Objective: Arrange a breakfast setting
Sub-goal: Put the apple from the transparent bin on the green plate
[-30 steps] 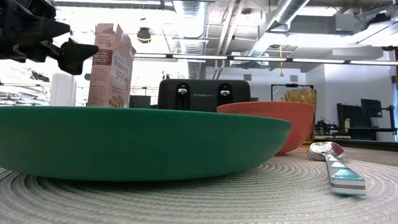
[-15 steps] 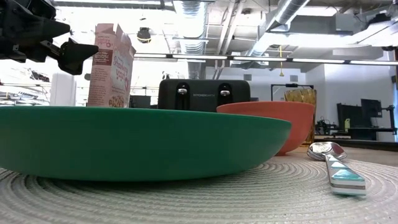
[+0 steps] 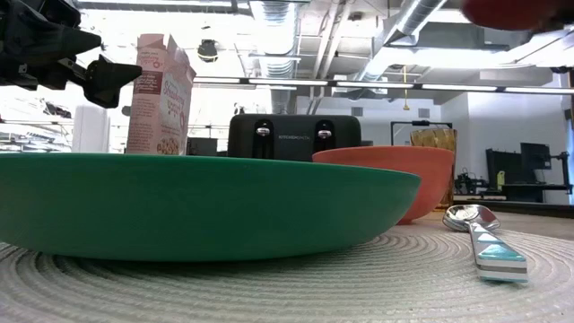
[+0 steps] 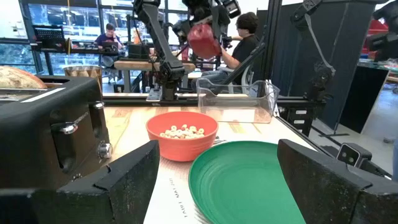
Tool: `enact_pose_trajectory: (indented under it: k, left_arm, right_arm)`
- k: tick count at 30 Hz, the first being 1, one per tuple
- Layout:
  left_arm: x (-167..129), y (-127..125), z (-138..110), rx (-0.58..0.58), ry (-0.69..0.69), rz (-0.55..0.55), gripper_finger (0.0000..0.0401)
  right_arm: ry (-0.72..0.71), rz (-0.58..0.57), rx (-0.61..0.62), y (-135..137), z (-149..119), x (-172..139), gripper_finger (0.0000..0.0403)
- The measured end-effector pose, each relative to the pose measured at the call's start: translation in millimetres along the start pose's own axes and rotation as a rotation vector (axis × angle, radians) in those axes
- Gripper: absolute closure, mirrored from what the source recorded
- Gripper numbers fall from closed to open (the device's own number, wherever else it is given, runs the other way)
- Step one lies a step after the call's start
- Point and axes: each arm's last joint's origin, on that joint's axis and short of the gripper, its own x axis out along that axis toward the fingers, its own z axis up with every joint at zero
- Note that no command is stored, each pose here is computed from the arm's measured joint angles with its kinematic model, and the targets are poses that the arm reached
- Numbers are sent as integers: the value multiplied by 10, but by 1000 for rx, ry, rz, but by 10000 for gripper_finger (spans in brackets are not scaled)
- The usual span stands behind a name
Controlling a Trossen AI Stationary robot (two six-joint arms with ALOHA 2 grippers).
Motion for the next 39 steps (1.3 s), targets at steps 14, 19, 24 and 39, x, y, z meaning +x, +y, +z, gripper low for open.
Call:
enact_pose_trajectory:
  k: [14,19,24,39]
  left_arm:
    - [0,0,1,0,0,0,90]
    - [0,0,0,0,0,0,90]
    - [0,0,0,0,0,0,90]
    - [0,0,0,0,0,0,90]
  right_arm:
    - [-194,-41,-296,228,383,634,117]
    - [-192,-16,-314,352,357,918,117]
    - [-190,9,-311,477,259,1209,117]
    - [-162,107,-362,655,8,1814,116]
